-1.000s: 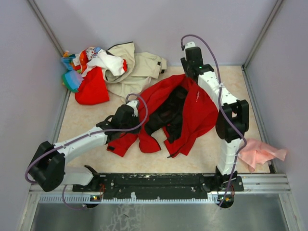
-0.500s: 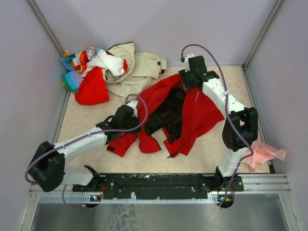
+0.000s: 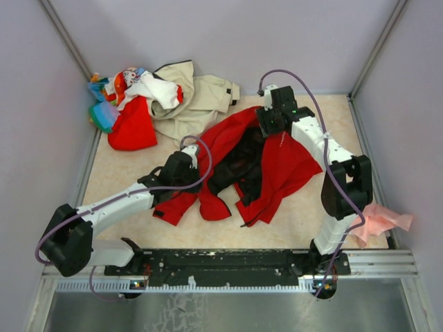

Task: Zip up the jacket
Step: Flatten out the jacket at the center of the board.

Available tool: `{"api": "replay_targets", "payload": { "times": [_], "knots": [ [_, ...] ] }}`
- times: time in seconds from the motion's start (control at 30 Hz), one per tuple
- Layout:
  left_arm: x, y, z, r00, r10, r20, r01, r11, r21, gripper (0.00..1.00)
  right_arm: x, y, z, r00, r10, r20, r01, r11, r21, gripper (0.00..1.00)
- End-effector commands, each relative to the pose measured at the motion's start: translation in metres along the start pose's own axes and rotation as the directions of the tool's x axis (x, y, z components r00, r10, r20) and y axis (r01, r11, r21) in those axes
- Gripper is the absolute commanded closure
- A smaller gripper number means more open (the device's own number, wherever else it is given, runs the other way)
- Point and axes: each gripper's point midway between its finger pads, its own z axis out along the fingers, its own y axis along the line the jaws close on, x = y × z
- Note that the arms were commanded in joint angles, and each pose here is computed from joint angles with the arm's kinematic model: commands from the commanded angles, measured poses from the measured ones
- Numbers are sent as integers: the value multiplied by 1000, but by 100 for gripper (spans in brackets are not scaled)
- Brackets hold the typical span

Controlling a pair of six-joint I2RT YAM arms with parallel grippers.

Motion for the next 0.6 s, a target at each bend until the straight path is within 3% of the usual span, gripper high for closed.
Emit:
{"api": "replay_targets", "payload": {
  "times": [0.0, 0.4, 0.5, 0.57],
  "knots": [
    [1, 5, -2, 1000, -8, 2, 8, 1000, -15, 99, -24, -8, 3, 997, 10, 76, -13, 999, 32, 45],
    [7, 13, -1, 1000, -1, -14, 0, 999, -53, 99, -98, -57, 13, 979, -49, 198, 0, 971, 240, 91],
    [7, 13, 1, 1000, 3, -19, -4, 998, -55, 99, -118, -72, 9, 969, -44, 244, -25, 962, 272, 100],
    [7, 13, 2, 1000, 7, -20, -8, 998, -58, 100, -130, -83, 6, 961, -46, 271, -38, 953, 300, 100]
  ]
}}
